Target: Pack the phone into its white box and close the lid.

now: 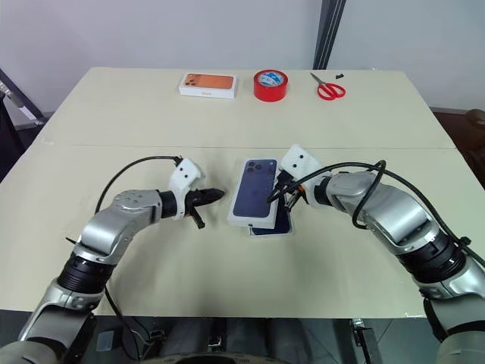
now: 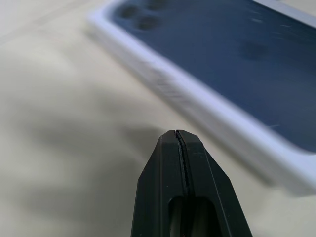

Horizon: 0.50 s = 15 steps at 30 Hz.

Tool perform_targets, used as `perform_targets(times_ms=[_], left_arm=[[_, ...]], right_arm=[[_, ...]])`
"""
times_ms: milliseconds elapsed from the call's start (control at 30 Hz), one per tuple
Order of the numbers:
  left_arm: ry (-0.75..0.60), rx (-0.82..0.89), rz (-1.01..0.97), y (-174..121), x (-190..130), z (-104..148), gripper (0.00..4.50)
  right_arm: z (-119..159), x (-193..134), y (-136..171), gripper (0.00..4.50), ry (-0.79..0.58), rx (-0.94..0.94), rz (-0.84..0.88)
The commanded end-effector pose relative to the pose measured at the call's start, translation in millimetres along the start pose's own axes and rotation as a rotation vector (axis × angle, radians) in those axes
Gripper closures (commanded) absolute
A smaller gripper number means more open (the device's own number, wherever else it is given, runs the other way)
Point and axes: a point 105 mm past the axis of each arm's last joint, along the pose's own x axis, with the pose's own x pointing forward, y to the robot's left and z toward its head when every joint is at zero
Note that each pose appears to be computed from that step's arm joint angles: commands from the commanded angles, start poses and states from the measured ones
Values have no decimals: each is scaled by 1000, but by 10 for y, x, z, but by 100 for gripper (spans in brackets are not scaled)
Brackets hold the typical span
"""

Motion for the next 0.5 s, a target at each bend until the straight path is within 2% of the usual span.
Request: perform_targets(times_ms=[33,500], left_arm=[[-10,51,-65,-111,76,93,450],[-51,71,-207,-399,75,236,450]], right_arm=[[128,-38,40,447,-46,-51,11],[22,-119,83,447,-10,-52,33]])
